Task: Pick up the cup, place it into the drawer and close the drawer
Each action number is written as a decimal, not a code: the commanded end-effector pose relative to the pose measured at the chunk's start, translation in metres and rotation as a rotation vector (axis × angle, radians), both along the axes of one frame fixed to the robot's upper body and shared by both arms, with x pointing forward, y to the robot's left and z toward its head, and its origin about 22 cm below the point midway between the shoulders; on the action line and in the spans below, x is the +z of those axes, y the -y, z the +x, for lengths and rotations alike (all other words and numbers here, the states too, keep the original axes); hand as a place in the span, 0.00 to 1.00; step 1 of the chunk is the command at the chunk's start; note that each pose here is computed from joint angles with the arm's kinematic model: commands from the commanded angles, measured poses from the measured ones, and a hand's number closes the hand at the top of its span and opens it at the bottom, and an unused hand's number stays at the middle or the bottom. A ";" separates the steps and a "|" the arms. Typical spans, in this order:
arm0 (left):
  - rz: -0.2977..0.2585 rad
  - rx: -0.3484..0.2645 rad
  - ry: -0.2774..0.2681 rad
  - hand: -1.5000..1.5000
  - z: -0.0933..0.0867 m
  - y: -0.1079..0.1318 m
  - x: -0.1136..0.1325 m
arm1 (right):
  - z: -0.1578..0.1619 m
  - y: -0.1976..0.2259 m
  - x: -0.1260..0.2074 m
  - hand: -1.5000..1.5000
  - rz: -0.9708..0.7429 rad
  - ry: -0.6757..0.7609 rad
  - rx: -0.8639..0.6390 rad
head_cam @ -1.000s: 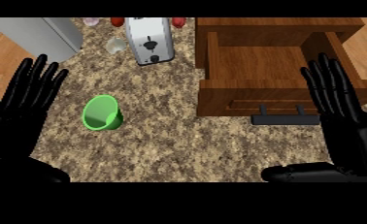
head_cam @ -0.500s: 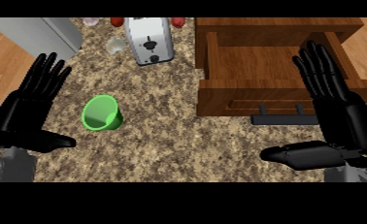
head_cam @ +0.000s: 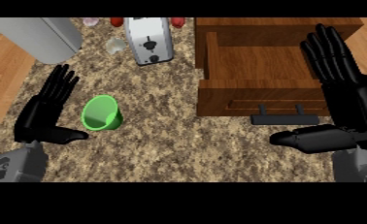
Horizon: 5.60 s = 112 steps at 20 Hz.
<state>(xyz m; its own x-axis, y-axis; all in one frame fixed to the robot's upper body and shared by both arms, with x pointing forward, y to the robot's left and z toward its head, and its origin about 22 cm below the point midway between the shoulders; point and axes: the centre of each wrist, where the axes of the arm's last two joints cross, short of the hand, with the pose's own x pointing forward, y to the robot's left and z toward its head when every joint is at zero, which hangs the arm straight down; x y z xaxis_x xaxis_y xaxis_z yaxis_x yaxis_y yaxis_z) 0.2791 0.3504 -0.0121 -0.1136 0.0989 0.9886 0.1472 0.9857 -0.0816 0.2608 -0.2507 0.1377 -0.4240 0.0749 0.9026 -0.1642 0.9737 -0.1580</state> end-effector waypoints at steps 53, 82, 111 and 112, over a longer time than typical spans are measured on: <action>0.107 0.108 0.273 1.00 0.008 0.034 -0.114 | 0.018 0.002 0.013 0.00 -0.029 0.002 0.023; -0.072 -0.066 0.496 1.00 0.142 0.211 0.089 | 0.018 0.024 0.017 0.00 -0.009 0.000 -0.063; 0.407 -0.116 0.082 1.00 0.163 0.307 0.128 | 0.032 -0.003 0.015 0.00 -0.033 0.041 0.081; 0.399 -0.126 0.070 1.00 0.165 0.314 0.141 | 0.030 -0.006 0.012 0.00 -0.012 0.039 0.083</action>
